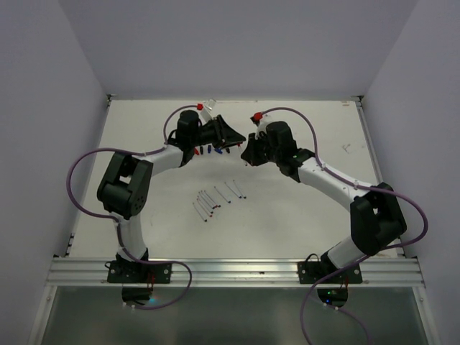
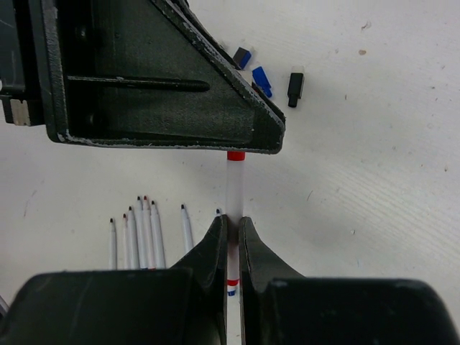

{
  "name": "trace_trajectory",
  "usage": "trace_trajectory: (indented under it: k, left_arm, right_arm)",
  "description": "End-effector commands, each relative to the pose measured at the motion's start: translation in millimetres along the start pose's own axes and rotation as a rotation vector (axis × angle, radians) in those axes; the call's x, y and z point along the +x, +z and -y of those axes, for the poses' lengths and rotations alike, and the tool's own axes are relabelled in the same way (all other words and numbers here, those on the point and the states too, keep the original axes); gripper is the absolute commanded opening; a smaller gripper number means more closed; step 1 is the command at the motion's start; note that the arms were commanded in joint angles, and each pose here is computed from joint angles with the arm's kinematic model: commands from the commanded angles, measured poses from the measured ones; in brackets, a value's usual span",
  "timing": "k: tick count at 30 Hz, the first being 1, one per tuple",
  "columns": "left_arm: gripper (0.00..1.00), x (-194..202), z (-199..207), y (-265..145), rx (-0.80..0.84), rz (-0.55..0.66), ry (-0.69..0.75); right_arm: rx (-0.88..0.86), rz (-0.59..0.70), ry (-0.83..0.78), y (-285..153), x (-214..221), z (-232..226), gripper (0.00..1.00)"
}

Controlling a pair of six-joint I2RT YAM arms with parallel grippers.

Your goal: Open the pen caps

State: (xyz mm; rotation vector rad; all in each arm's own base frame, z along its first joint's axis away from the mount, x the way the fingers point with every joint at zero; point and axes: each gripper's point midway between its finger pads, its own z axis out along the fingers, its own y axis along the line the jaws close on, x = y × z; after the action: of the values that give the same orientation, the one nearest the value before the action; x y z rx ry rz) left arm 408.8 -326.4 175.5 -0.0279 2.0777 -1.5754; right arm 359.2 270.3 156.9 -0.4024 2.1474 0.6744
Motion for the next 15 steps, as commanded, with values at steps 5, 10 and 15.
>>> trace_trajectory:
  k: [5,10,15]
  left_arm:
    - [0.08,-6,14,-1,0.054,0.007,0.024]
    - [0.00,-7,23,-6,0.072,0.010,0.042]
    - [0.00,-8,40,-14,0.168,-0.002,0.070]
  right_arm:
    - [-0.009,0.081,-0.022,-5,-30,-12,0.00]
    - [-0.016,0.054,-0.006,-4,-24,-12,0.13]
    - [-0.119,0.024,-0.025,-6,-21,-26,0.23]
